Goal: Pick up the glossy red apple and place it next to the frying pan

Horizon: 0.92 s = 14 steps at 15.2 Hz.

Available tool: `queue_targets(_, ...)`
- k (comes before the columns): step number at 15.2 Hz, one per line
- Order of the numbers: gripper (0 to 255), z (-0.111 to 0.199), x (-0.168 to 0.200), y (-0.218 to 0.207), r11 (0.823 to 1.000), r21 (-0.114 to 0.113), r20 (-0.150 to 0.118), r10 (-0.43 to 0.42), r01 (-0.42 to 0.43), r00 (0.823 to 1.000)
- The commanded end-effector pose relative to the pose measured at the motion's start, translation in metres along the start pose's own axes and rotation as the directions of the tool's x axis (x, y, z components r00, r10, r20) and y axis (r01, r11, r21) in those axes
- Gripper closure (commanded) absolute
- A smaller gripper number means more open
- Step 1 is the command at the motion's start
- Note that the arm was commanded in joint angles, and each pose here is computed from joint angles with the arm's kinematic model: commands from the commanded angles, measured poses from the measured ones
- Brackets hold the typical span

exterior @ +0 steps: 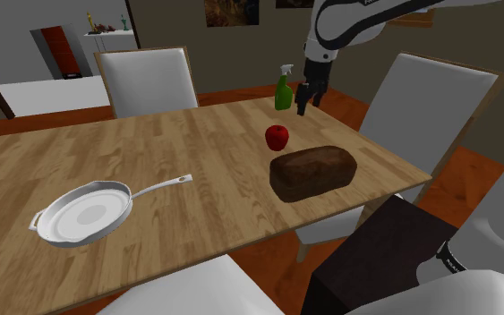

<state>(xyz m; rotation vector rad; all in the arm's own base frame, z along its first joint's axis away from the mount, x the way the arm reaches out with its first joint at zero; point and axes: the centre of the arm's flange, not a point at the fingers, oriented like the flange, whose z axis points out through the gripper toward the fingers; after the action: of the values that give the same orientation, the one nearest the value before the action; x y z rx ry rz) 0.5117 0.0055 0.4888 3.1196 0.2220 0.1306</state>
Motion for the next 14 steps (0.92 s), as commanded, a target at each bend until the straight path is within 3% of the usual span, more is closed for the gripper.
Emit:
queue_targets(1,0,0.015,0.025,0.003,1.000,0.003,-0.004,-0.014,0.014,1.000)
queue_targets(9,0,0.068,0.112,0.011,0.998,0.014,-0.017,-0.066,0.066,0.998)
queue_targets(14,0,0.095,0.112,0.010,0.998,0.014,-0.017,-0.066,0.066,0.998)
